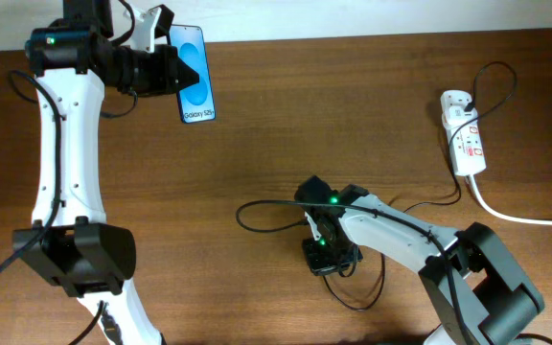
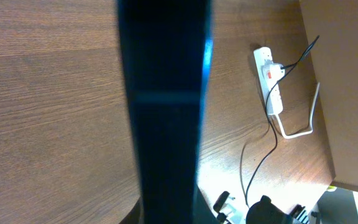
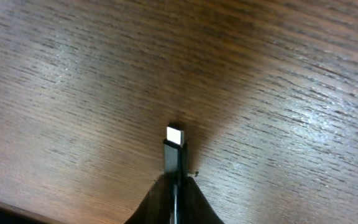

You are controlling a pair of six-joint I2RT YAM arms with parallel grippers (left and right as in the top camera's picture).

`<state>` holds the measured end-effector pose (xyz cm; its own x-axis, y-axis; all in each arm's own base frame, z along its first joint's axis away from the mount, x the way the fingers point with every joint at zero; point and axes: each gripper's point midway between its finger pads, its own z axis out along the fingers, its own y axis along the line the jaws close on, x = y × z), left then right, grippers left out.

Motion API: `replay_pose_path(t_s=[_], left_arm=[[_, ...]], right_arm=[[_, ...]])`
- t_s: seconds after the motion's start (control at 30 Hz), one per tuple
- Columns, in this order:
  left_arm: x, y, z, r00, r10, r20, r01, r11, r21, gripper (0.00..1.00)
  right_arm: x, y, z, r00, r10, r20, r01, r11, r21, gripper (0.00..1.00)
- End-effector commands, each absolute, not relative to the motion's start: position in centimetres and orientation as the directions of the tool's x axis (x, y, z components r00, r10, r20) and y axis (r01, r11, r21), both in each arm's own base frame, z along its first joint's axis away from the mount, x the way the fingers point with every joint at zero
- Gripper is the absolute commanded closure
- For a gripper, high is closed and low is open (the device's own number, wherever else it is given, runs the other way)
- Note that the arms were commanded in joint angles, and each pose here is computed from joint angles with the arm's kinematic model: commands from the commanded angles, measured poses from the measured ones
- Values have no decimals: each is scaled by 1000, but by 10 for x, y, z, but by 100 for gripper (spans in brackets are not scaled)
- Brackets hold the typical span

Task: Plug charger to phone and switch on socket
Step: 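Lift the cable end with the right gripper toward the phone's bottom, then push the USB-C plug up into the phone's bottom port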

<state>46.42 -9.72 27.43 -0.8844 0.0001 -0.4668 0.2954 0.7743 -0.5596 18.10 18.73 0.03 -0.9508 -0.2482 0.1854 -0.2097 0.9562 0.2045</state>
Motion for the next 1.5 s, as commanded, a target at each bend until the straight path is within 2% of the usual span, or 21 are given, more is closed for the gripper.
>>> replay_pose_path(t_s=[0.0,0.07,0.2,0.27,0.33,0.37,0.4,0.5,0.57,0.63,0.73,0.87,0.93,1.0,1.07,1.1,1.17,1.37,1.47], left_arm=[[464,-97,283,-877,-11,-480,302,765,-570,100],[464,-97,283,-877,-12,-480,302,765,-570,100],[465,-101,288,-868,-12,-496,327,738,-590,100],[467,-113,315,-831,-31,-556,423,614,-667,100],[461,-114,355,-780,-70,-621,544,414,-730,100],[457,-115,364,-771,-76,-632,570,361,-738,100],[450,-118,381,-751,-81,-655,618,262,-741,100],[436,-123,400,-734,-83,-674,662,129,-738,100],[431,-125,406,-736,-82,-673,668,78,-740,100],[427,-136,406,-739,-62,-671,668,63,-742,100],[433,-157,390,-750,-22,-661,652,145,-744,100],[425,-179,390,-751,16,-661,658,115,-744,100],[423,-181,390,-752,20,-659,657,111,-746,100],[422,-184,390,-752,24,-659,657,106,-746,100],[417,-192,392,-777,36,-629,629,84,-773,100],[416,-193,393,-778,38,-627,628,72,-775,100],[404,-193,407,-777,41,-628,627,-36,-778,100],[404,-193,407,-777,41,-628,627,-36,-778,100],[404,-193,407,-776,40,-629,628,-36,-778,100]], right_arm=[[177,182,-5,-948,-241,207,-204,961,186,91],[176,182,-4,-947,-241,212,-202,961,188,96],[198,196,14,-958,-238,163,-199,954,223,96],[219,211,39,-963,-251,98,-209,925,316,96],[252,230,101,-963,-262,-59,-257,841,477,96],[262,236,128,-957,-259,-130,-288,798,529,96],[274,238,157,-949,-237,-206,-313,772,554,96],[294,248,231,-885,-190,-424,-423,706,567,96],[299,251,251,-861,-168,-481,-451,690,566,96],[310,257,264,-851,-118,-512,-447,676,586,96],[317,258,280,-824,-102,-557,-471,670,574,96],[315,273,323,-763,-98,-639,-543,633,551,96],[319,276,320,-758,-70,-649,-498,704,506,96],[318,285,324,-745,-64,-664,-509,697,504,96],[327,280,325,-738,-21,-675,-470,734,490,96],[328,282,327,-732,-19,-682,-476,729,491,96],[329,284,331,-722,-10,-692,-484,722,495,96],[332,287,335,-750,59,-659,-432,711,555,96],[324,295,339,-762,37,-647,-465,664,586,96]])
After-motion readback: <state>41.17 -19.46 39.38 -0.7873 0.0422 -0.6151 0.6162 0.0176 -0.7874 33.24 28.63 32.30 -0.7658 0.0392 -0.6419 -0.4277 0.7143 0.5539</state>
